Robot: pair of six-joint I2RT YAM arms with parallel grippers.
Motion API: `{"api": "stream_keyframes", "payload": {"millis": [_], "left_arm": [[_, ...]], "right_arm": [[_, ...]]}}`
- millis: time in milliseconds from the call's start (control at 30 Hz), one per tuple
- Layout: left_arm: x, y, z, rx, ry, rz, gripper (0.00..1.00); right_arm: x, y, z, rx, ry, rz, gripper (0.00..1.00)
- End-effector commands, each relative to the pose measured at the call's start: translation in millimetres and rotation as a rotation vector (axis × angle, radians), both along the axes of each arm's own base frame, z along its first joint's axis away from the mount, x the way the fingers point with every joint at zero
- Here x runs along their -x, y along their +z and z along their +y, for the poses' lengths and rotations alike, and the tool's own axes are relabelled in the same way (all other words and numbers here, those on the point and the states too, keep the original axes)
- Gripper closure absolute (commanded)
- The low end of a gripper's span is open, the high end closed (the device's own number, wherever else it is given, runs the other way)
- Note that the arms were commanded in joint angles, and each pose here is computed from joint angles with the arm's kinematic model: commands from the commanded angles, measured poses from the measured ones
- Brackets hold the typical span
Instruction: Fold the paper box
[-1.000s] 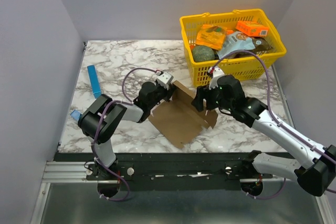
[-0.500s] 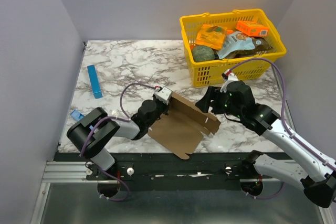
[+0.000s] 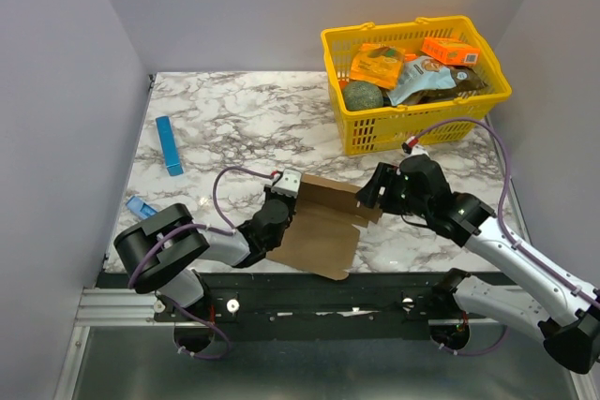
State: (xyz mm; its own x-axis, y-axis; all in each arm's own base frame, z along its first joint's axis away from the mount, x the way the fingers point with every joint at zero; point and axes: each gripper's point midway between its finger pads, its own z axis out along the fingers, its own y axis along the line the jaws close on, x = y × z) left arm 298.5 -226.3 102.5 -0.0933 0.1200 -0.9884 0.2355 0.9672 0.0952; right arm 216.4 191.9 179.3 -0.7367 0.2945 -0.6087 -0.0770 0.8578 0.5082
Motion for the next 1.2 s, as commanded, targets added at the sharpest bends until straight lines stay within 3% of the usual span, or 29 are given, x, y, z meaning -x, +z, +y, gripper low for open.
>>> {"api": "stream_keyframes", "payload": {"millis": [0, 400, 1167], "left_arm": [[1.6, -7.1, 22.2, -0.082, 0.111, -0.015, 0.97], [4.2, -7.5, 20.2, -0.078, 0.112, -0.02, 0.98], [6.0, -3.3, 21.4, -0.099, 0.118, -0.036, 1.0]], "right_arm": [[-2.4, -9.6, -13.6, 0.046, -0.073, 0.012, 0.27], [-19.5, 23.0, -0.1, 0.033, -0.036, -0.065, 0.3], [-23.1, -27.1, 3.6, 0.103, -0.047, 0.046, 0.35]]}}
